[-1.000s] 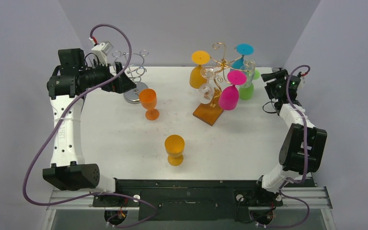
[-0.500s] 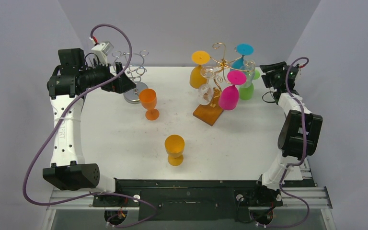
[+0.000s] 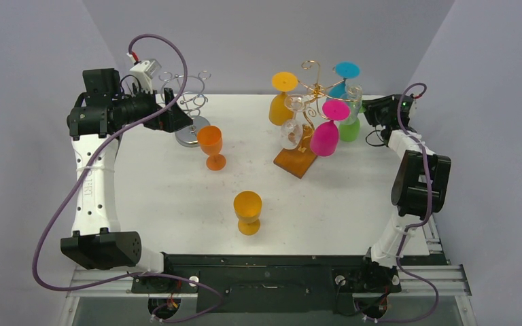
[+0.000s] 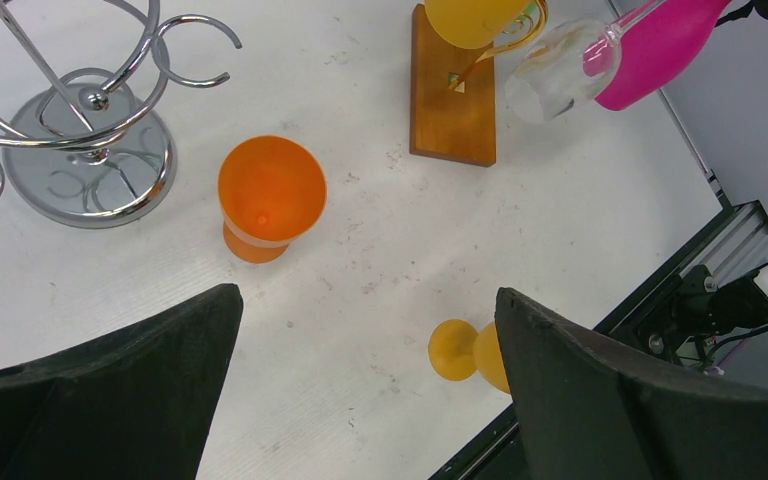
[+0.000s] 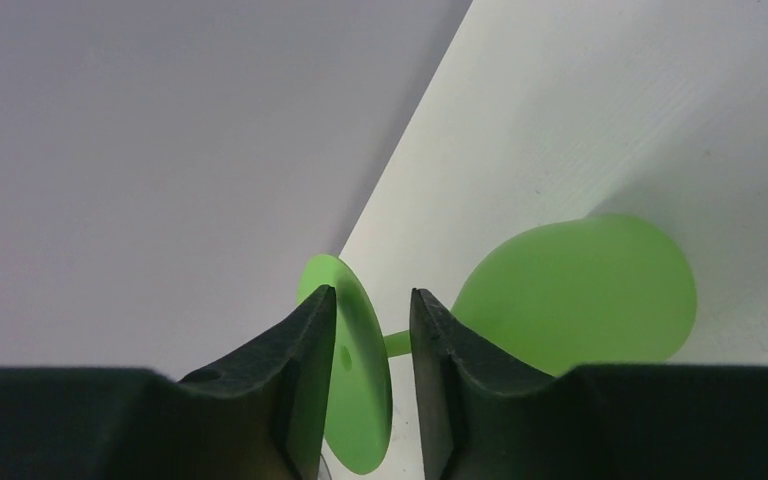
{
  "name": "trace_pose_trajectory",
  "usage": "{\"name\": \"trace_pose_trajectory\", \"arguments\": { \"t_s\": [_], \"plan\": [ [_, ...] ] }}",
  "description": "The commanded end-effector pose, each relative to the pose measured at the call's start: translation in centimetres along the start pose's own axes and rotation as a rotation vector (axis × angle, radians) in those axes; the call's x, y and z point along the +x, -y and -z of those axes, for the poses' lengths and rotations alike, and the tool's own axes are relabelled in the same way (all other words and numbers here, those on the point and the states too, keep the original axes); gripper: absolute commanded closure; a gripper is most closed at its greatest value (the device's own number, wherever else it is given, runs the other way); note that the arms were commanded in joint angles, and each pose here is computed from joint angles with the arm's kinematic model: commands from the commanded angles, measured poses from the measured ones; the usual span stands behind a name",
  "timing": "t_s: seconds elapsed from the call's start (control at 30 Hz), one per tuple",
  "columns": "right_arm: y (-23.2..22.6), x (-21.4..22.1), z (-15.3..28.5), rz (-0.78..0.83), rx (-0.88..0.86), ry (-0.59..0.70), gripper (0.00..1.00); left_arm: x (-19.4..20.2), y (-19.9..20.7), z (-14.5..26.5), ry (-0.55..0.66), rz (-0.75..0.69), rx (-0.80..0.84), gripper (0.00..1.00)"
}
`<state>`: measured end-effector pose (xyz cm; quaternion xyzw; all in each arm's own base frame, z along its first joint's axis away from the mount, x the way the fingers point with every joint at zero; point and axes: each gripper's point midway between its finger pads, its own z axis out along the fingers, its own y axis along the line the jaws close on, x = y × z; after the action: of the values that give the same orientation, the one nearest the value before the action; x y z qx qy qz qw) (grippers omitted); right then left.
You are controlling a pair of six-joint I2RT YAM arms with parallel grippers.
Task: Place the wine glass upside down on the wine glass rack
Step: Pick up the wine glass at the center of the board.
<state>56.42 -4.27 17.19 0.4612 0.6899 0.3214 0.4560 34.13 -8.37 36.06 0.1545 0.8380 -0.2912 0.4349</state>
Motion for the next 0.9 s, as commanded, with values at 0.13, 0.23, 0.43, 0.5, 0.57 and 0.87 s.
{"name": "trace_pose_trajectory", "arguments": {
  "t_s": [0.13,0.23,0.43,0.5,0.57,0.87],
  "plan": [
    [-4.1,-2.0,1.0,0.001,-0.119,0.103,1.0,-1.9,0.6,1.0,0.058,-0.056,-0.008,0.04],
    [-4.7,-3.5,4.1,0.039,-0.114,0.192,1.0,-1.7,0.9,1.0,0.054,-0.053,0.002,0.04],
    [-5.9,-6.9,11.6,0.144,-0.05,0.411,1.0,-1.8,1.7,1.9,0.061,-0.062,0.006,0.04],
    [-6.8,-7.9,14.8,0.174,-0.037,0.487,1.0,-1.9,2.2,2.4,0.067,-0.067,0.006,0.04],
    [-7.8,-8.2,17.9,0.207,-0.023,0.547,1.0,-2.0,2.8,2.9,0.067,-0.065,0.013,0.04],
    [-16.1,-4.5,30.7,0.367,-0.156,0.654,1.0,-3.7,5.2,5.7,0.111,-0.057,0.039,0.04]
  ]
}}
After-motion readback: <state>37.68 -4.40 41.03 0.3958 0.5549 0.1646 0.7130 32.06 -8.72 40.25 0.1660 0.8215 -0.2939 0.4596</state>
